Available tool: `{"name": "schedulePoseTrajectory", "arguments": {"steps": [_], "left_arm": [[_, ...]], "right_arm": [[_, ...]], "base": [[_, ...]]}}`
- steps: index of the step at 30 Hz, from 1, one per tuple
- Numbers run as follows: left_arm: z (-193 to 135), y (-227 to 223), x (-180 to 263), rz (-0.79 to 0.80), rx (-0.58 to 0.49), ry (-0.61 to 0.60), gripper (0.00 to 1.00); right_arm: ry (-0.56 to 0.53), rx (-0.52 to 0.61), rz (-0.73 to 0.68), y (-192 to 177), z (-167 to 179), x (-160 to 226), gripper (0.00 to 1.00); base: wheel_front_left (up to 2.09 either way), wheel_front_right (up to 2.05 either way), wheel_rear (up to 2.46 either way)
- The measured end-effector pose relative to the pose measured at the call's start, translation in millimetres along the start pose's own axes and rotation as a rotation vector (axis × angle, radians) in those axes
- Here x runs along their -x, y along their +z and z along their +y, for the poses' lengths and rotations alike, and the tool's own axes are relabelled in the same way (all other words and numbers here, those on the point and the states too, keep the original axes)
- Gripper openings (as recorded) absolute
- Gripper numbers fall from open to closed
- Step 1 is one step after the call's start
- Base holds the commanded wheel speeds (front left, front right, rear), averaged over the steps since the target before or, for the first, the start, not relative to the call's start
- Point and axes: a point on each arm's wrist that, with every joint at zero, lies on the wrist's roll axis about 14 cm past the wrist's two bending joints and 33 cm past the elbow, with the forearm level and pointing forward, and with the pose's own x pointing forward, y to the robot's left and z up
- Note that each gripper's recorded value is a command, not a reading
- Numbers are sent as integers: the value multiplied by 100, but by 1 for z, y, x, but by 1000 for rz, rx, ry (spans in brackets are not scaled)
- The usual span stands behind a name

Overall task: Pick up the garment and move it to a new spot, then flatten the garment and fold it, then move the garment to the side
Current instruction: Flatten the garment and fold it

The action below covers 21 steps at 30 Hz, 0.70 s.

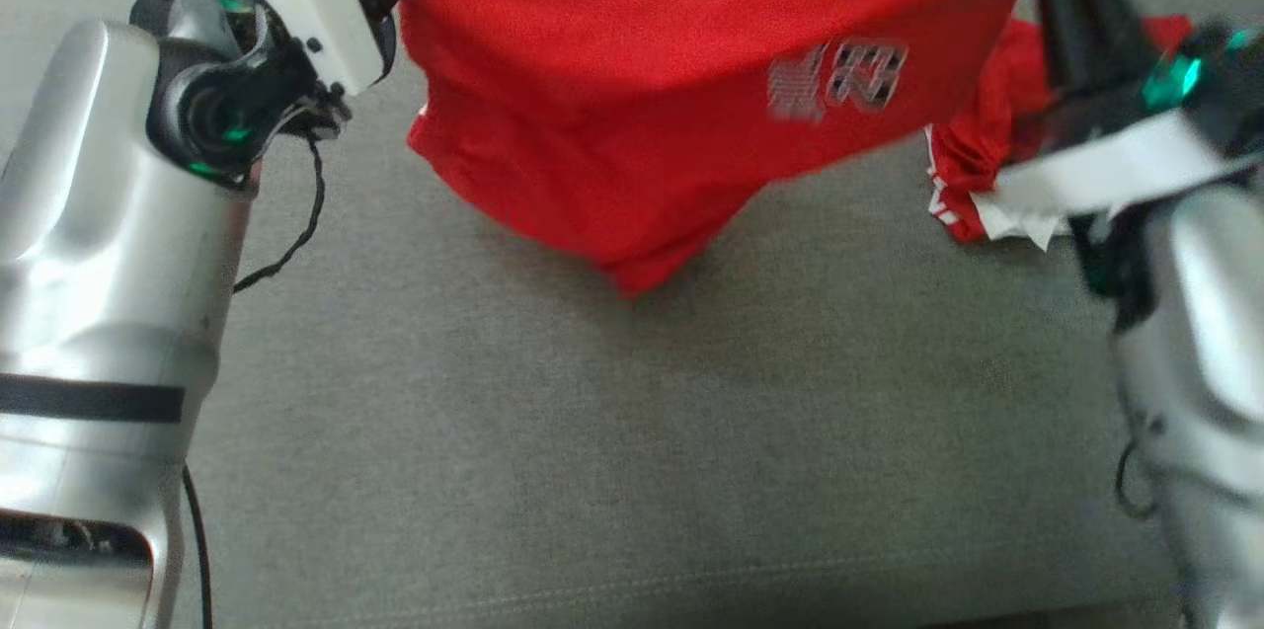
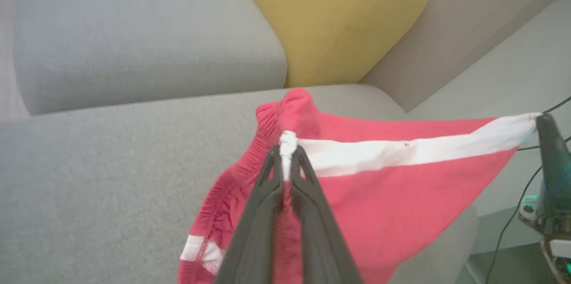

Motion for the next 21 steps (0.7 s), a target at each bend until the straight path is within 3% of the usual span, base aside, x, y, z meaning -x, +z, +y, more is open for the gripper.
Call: {"name": "schedulePoseTrajectory", "arguments": {"steps": [5,10,15,21], "left_arm": [[-27,39,28,-181,-114,-25,0],[-42,80,62,-411,-174,-21,0],[-52,92,86,-523,-199,-29,0],[-37,41,95,-441,-206,3,0]], "right_arm": [[7,38,-156,67,-7,-27,0],[-1,67,-223,98,-10,-32,0],[7,55,-232,103,-1,-28,0],[25,12,-147,69,15,4,0]], "base": [[0,0,0],[0,0,0],[0,0,0],[0,0,0]]}}
